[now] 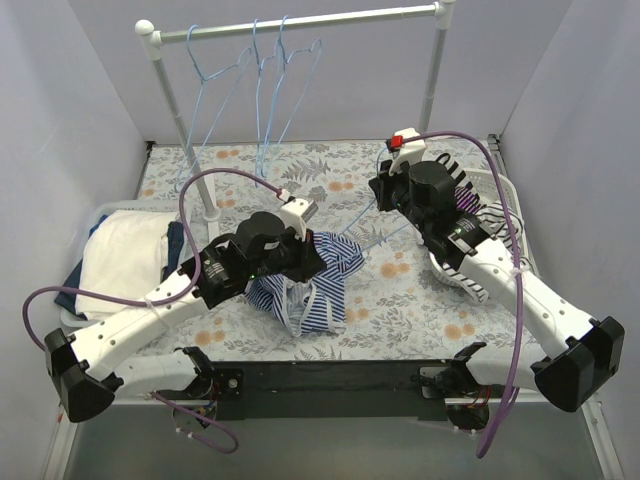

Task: Remove the tank top from the hanger
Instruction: Place the hanger at the clothesline.

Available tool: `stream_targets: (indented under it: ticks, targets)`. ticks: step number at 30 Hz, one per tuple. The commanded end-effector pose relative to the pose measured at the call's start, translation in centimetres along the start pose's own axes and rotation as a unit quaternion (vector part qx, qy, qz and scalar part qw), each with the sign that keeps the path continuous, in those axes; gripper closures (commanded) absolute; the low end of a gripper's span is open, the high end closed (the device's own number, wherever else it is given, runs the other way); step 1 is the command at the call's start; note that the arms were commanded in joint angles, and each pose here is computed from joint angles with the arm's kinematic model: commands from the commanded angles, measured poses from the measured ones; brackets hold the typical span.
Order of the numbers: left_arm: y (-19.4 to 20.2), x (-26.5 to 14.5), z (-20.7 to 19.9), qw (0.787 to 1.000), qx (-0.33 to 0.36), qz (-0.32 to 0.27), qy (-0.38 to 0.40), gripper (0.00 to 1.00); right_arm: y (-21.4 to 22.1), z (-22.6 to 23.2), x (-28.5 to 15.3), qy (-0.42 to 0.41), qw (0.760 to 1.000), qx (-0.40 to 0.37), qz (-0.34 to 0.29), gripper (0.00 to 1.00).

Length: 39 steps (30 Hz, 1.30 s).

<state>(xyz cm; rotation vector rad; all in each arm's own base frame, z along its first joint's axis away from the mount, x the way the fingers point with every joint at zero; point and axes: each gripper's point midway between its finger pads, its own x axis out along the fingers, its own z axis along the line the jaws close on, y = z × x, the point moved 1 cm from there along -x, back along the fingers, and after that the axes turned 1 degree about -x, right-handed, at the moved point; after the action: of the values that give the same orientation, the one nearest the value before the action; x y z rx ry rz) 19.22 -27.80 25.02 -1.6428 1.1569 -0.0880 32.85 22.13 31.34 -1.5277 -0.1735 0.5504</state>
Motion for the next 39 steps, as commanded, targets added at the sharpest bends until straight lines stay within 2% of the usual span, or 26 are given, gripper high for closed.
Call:
stream_targets:
  ticks: [1, 12, 15, 19, 22, 30, 31, 35, 39]
  targets:
    - [-0.6, -0.1, -0.8, 1.0, 0.016, 0.011, 0.014, 1.0, -0.8, 0.9, -0.7, -0.028, 0.999, 0.007, -0.014, 0.99]
    - [-1.0, -0.8, -0.2, 1.0, 0.005, 0.011, -0.012, 1.0, -0.9, 1.6, -1.7, -0.056, 0.998, 0.006, -0.024, 0.99]
    - [-1.4, -1.6, -0.4, 1.0, 0.001, 0.001, -0.014, 1.0, -1.2, 1.6, -1.9, -0.056, 0.998, 0.01, -0.031, 0.92]
    - [-2.2, -2.4, 0.3, 0.999, -0.003, -0.017, -0.036, 1.0, -1.7, 1.5, -2.1, -0.054, 0.998, 0.016, -0.039, 0.63]
    - [-2.5, -2.8, 0.6, 0.999, -0.006, -0.026, -0.047, 1.0, -2.6, 1.3, -2.6, -0.048, 0.997, 0.022, -0.053, 0.54]
    - [-4.9, -4.6, 0.2, 0.996, -0.008, -0.078, -0.048, 1.0, -4.0, -1.6, -6.0, 0.022, 0.994, 0.049, -0.099, 0.53]
    - [-6.0, -5.1, -0.4, 0.995, -0.002, -0.089, -0.041, 1.0, -3.9, -2.7, -6.4, 0.051, 0.992, 0.054, -0.105, 0.5]
    - [-9.2, -6.0, -2.3, 0.994, 0.019, -0.108, -0.022, 1.0, -1.9, -5.2, -8.2, 0.117, 0.985, 0.072, -0.105, 0.47]
    - [-12.0, -6.9, -3.2, 0.99, 0.033, -0.139, -0.02, 1.0, 1.6, -6.3, -8.5, 0.15, 0.983, 0.086, -0.063, 0.47]
